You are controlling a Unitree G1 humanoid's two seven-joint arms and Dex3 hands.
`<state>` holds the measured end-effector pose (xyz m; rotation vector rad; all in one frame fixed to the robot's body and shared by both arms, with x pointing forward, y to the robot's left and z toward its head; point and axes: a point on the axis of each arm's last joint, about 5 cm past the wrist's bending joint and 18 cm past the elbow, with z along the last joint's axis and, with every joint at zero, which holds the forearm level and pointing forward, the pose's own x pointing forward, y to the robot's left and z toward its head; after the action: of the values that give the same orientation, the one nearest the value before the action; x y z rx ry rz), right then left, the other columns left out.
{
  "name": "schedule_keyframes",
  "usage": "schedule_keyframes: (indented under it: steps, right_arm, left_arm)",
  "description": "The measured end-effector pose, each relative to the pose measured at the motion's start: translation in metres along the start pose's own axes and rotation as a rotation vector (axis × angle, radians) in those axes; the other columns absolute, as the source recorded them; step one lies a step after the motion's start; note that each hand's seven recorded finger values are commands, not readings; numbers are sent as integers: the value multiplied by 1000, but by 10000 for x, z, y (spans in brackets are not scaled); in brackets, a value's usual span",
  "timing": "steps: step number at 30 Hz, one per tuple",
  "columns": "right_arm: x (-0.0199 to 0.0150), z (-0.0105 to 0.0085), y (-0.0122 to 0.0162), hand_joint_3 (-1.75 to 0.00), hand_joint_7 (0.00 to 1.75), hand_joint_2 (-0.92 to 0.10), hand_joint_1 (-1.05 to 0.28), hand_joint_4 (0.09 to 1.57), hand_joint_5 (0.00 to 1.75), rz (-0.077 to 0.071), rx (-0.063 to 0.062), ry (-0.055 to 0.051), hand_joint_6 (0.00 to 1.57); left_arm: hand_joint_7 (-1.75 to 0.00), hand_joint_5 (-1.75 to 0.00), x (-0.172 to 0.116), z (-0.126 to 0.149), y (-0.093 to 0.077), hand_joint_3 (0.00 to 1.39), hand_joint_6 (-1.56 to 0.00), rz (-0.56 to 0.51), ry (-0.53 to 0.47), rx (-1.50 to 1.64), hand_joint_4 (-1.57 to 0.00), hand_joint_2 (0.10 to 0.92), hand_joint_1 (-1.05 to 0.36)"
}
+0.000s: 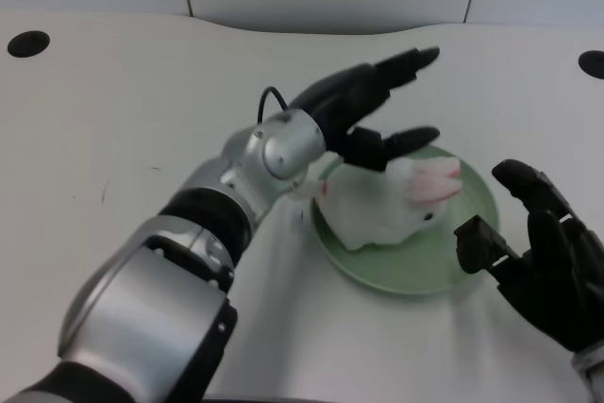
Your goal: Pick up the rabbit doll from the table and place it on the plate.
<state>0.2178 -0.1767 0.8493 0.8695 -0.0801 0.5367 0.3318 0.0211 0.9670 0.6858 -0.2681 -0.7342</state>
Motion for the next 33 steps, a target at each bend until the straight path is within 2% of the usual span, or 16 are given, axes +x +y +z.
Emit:
schedule_keyframes:
  steps: [2, 3, 5, 7, 9, 11, 13, 17, 21, 25, 29, 33]
  right_arm:
    - [4, 54, -44, -214, 1366, -921, -628, 603, 1746, -13, -13, -6, 644]
    - [12, 62, -55, -216, 1370, -921, -624, 602, 1746, -14, -13, -6, 642]
    - [13, 60, -72, -223, 1408, -921, -619, 598, 1746, -11, -10, 0, 625]
    - [15, 44, -85, -225, 1427, -921, -618, 597, 1746, -11, -2, 6, 616]
    - [17, 41, -90, -203, 1398, -921, -615, 607, 1746, -13, -1, 9, 612]
    - [24, 51, -95, -198, 1380, -921, -612, 608, 1746, -12, -3, 10, 610]
    - [11, 67, -112, -200, 1370, -921, -610, 606, 1746, -21, -6, 10, 609]
    - [16, 68, -116, -203, 1372, -921, -611, 606, 1746, -22, -8, 13, 617]
    - [21, 70, -116, -205, 1374, -921, -619, 599, 1746, -22, -17, 15, 617]
    - [28, 72, -112, -193, 1364, -921, -625, 605, 1746, -25, -18, 16, 627]
    - [39, 85, -101, -192, 1374, -921, -637, 603, 1746, -30, -27, 15, 641]
    - [50, 89, -90, -206, 1409, -921, -642, 608, 1746, -34, -31, 21, 629]
  left_arm:
    - [0, -4, -24, 21, 249, 827, 1, 46, -43, -87, -7, 921, -1048]
    - [0, -8, -49, 10, 349, 843, 1, 69, -61, -145, -15, 921, -1048]
    - [1, -14, -99, -33, 463, 865, 1, 85, -89, -265, -25, 921, -1048]
    - [1, -15, -149, -105, 504, 875, 1, 83, -96, -354, -27, 921, -1048]
    - [1, -2, -206, -201, 522, 882, 1, 65, -100, -487, -5, 921, -1048]
    - [1, 0, -296, -334, 539, 884, 1, 56, -106, -611, -1, 921, -1048]
    - [1, 1, -384, -451, 543, 866, 1, 55, -108, -689, 1, 921, -1048]
    - [1, 1, -572, -672, 571, 765, 1, 53, -119, -853, 1, 921, -1048]
    - [-7, -46, -749, -880, 515, 676, -15, 57, -163, -1064, -89, 921, -1009]
    - [-16, -88, -941, -1099, 304, 578, -47, 89, -192, -1296, -173, 921, -924]
    - [-20, -99, -1146, -1280, 68, 571, -67, 158, -179, -1463, -199, 921, -912]
    - [-21, -109, -1284, -1370, -72, 612, -89, 215, -173, -1533, -229, 921, -900]
